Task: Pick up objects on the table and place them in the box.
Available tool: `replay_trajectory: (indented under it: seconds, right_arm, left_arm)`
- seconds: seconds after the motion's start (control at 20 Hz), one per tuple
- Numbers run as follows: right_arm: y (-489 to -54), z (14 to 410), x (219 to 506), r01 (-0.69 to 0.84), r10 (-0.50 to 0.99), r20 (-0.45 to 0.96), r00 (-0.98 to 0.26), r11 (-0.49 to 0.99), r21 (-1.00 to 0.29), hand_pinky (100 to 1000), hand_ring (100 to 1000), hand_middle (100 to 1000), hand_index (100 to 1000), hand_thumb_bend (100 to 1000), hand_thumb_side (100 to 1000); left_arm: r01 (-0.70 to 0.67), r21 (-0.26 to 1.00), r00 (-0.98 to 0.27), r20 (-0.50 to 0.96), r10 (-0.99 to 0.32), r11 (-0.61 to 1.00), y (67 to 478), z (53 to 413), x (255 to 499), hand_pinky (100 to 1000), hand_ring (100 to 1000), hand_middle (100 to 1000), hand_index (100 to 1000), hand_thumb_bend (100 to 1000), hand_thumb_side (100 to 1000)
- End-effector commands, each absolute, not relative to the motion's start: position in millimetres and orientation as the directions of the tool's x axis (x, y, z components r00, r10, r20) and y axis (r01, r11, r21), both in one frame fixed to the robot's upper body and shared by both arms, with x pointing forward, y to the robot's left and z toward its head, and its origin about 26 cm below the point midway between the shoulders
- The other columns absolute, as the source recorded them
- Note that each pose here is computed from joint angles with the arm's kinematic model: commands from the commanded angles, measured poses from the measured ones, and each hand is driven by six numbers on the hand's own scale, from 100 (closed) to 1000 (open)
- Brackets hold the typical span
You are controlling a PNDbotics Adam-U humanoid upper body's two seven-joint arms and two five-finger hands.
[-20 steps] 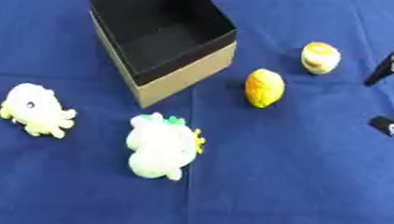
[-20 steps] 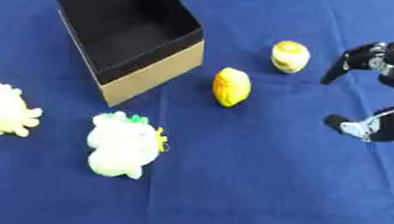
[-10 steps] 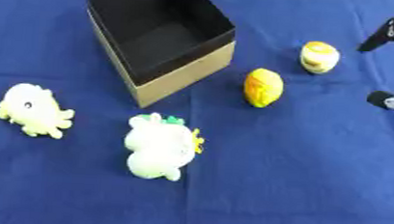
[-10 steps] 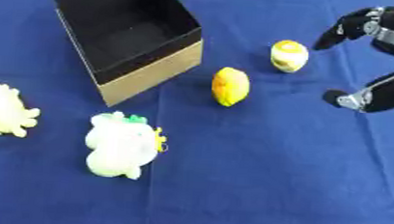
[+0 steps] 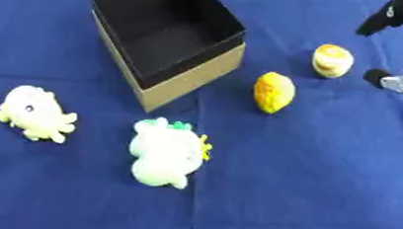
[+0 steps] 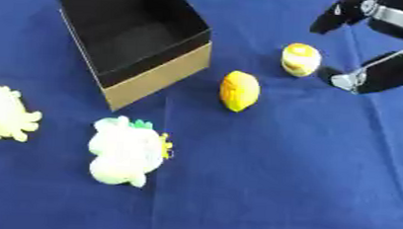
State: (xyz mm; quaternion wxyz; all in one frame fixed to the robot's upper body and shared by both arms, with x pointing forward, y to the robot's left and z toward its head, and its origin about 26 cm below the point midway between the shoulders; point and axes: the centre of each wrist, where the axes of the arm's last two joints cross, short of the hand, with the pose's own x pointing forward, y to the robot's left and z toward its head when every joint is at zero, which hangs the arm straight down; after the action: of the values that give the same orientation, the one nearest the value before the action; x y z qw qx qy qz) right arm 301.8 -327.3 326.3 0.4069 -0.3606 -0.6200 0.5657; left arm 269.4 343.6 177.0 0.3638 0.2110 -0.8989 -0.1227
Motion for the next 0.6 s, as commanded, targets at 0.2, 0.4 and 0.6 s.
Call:
replay_trajectory:
  seconds: [0.2,0.4,0.6]
  right_arm:
    - [-340,329,322,0.007,0.937,0.087,-0.337,0.095,-0.995,834,808,705,794,349,100]
    - [-347,325,337,0.005,0.949,0.094,-0.3,0.1,-0.995,835,810,711,803,318,100]
    - [-356,319,349,-0.004,0.961,0.095,-0.26,0.097,-0.995,839,820,737,821,366,100]
  left_arm:
    - [-0.282,0.377,-0.664,0.587,-0.463,0.882,342,184,269,748,627,624,815,272,536]
    - [-0.28,0.374,-0.665,0.589,-0.459,0.884,341,183,269,748,626,624,814,271,513]
    - [-0.278,0.371,-0.664,0.592,-0.456,0.886,340,183,269,748,626,623,814,270,538]
